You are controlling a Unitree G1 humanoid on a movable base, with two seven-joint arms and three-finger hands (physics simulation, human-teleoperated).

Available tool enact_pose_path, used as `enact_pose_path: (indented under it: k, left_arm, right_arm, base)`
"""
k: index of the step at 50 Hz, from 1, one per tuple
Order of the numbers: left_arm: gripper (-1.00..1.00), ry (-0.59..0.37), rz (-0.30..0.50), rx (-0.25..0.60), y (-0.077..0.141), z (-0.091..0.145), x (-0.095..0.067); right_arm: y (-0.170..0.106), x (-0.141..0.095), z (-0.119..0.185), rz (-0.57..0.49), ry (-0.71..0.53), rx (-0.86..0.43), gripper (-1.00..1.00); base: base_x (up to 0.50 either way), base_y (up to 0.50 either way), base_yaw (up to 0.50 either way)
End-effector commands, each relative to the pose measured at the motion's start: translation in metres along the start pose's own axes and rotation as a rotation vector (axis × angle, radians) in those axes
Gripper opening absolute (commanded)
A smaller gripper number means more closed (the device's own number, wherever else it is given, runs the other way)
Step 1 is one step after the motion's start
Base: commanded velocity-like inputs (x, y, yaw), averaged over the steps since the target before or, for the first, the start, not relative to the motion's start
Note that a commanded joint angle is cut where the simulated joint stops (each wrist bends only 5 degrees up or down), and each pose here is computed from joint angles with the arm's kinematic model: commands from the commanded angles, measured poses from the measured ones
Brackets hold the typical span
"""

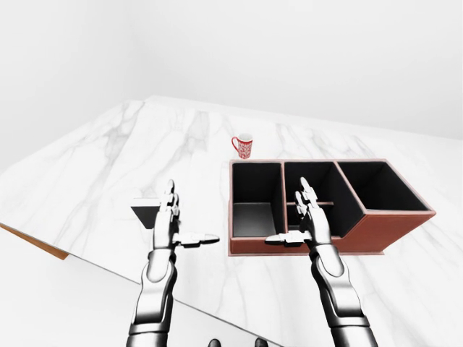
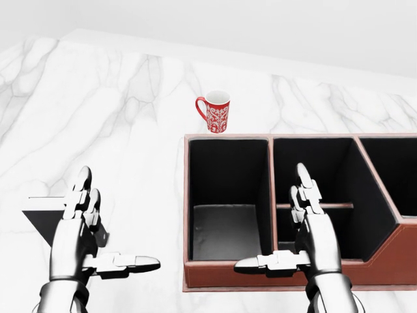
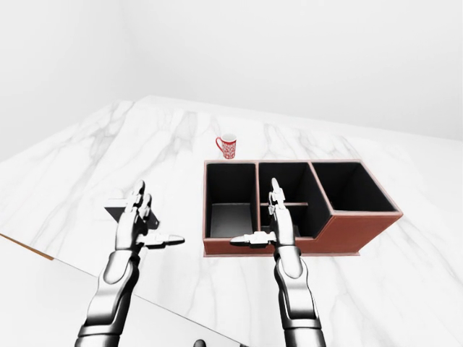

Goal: Pick up the book and place it in the right compartment of the caddy.

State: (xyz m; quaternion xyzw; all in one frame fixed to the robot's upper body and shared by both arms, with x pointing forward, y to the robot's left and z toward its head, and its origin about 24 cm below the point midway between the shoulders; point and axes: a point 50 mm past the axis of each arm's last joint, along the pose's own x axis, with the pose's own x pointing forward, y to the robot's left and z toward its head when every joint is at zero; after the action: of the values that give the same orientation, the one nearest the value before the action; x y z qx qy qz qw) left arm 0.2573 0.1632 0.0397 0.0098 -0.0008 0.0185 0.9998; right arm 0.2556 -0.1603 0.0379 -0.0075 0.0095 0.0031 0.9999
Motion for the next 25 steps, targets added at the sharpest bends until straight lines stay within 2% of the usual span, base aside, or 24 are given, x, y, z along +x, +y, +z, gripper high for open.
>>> enact_pose_path:
  k: [1,4,5,8,9,11,12,14,15,16,17,18,19,21,22,25]
  left_arm:
    - [1.00,-0.014,0.025,0.007,0.004,0.004,0.002]
    - [1.00,-0.027,0.047,0.048,0.008,0.009,0.004]
    - [1.00,-0.029,0.055,0.085,0.010,0.013,0.005]
    - [1.00,-0.009,0.047,0.317,0.013,0.014,0.010]
    - [1.00,-0.010,0.077,0.358,0.018,0.019,0.013]
    - [1.00,-0.036,0.087,0.461,0.021,0.026,0.016]
    - [1.00,-0.095,0.118,0.534,0.025,0.041,0.017]
    - [1.00,-0.159,0.117,0.663,0.025,0.059,0.018]
    - [1.00,-0.178,0.125,0.684,0.027,0.065,0.019]
    - [1.00,-0.224,0.108,0.789,0.026,0.080,0.021]
    - [1.00,-0.220,0.109,0.796,0.026,0.080,0.021]
    - [1.00,-0.259,0.087,0.883,0.026,0.097,0.025]
    - [1.00,-0.267,0.094,0.927,0.029,0.104,0.028]
    - [1.00,-0.273,0.093,0.955,0.032,0.112,0.031]
    - [1.00,-0.269,0.096,1.005,0.035,0.117,0.034]
    - [1.00,-0.223,0.083,1.069,0.041,0.116,0.039]
  right_arm:
    - [-0.001,-0.001,0.001,-0.001,-0.006,-0.006,1.00]
    - [-0.001,-0.001,-0.006,0.000,-0.008,-0.006,1.00]
    - [-0.001,-0.001,0.001,0.000,-0.008,-0.006,1.00]
    - [-0.001,-0.001,0.003,0.000,-0.009,-0.005,1.00]
    - [-0.001,-0.001,0.002,0.000,-0.008,-0.006,1.00]
    - [-0.001,0.000,-0.009,0.002,-0.005,-0.007,1.00]
    - [-0.001,0.001,0.000,0.001,-0.005,-0.008,1.00]
    - [-0.001,0.001,0.001,0.002,-0.005,-0.009,1.00]
    - [0.000,0.001,0.001,0.002,-0.005,-0.010,1.00]
    - [-0.001,0.001,0.001,0.003,-0.004,-0.010,1.00]
    - [-0.001,0.001,0.001,0.003,-0.004,-0.010,1.00]
    - [-0.001,0.001,0.000,0.002,-0.002,-0.010,1.00]
    - [-0.001,0.001,0.003,0.002,-0.003,-0.010,1.00]
    - [-0.002,0.001,0.002,0.001,-0.004,-0.008,1.00]
    - [-0.002,0.002,0.000,0.001,-0.002,-0.008,1.00]
    - [-0.001,0.001,-0.001,0.004,0.001,-0.009,1.00]
  base:
    - [0.00,0.00,0.00]
    - [0.00,0.00,0.00]
    - [0.00,0.00,0.00]
    - [0.00,0.00,0.00]
    - [0.00,0.00,0.00]
    - [0.00,0.00,0.00]
    - [0.00,0.00,0.00]
    - [0.00,0.00,0.00]
    - [0.00,0.00,0.00]
    - [0.00,0.00,0.00]
    - [0.00,0.00,0.00]
    - [0.00,0.00,0.00]
    - [0.00,0.00,0.00]
    - [0.00,0.00,0.00]
    - [0.00,0.00,0.00]
    - [0.00,0.00,0.00]
